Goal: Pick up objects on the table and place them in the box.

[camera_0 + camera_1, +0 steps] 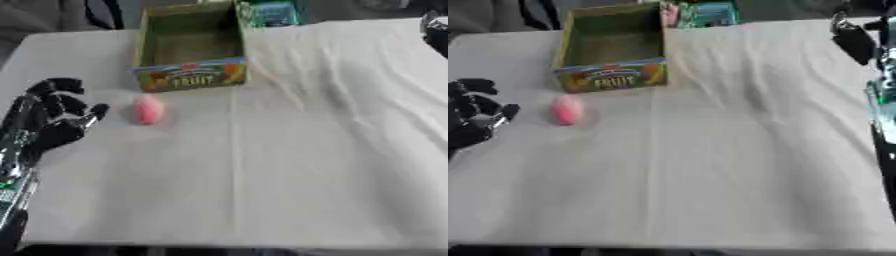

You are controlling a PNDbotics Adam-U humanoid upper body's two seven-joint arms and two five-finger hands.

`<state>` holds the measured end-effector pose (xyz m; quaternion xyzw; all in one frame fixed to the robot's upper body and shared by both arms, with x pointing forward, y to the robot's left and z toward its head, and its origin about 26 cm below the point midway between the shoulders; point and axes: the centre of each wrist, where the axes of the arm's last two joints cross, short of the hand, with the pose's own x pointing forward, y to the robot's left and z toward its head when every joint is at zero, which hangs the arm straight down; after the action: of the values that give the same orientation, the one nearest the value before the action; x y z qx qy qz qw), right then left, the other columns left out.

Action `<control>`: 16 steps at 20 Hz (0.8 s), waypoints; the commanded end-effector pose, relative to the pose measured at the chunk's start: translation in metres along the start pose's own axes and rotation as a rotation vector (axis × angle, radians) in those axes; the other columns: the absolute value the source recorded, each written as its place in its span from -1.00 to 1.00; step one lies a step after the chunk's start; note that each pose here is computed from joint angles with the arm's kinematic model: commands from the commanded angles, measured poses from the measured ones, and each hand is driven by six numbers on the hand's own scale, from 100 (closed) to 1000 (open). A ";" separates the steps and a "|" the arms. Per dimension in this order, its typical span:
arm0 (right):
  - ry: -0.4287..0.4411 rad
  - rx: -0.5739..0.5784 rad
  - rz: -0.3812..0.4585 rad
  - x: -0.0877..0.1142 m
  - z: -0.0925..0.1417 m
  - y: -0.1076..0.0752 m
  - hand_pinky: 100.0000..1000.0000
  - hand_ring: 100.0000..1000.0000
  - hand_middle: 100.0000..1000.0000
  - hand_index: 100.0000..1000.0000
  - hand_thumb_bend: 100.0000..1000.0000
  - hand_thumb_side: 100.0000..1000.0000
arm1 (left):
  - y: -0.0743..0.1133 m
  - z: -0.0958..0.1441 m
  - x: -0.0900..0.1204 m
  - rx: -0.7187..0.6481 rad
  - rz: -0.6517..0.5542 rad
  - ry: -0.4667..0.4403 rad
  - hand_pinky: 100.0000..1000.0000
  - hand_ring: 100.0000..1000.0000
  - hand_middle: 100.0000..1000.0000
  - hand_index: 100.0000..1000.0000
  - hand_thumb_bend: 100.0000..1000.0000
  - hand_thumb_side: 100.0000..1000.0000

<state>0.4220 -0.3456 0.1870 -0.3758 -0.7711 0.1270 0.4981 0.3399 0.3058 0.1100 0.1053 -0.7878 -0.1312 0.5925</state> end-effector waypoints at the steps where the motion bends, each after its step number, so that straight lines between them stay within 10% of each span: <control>1: -0.039 -0.027 0.002 0.012 -0.008 -0.010 0.41 0.73 0.36 0.76 -1.00 -0.18 | 0.008 -0.004 0.010 0.002 -0.032 -0.033 0.02 -0.03 0.09 0.32 0.02 -1.00; 16: -0.043 -0.025 0.002 0.013 -0.008 -0.010 0.41 0.73 0.36 0.76 -1.00 -0.19 | 0.015 -0.013 0.019 -0.016 -0.188 -0.051 0.03 -0.02 0.11 0.36 0.17 -1.00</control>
<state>0.4220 -0.3454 0.1871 -0.3757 -0.7712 0.1271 0.4979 0.3455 0.3062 0.1225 0.1492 -0.7865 -0.1747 0.5733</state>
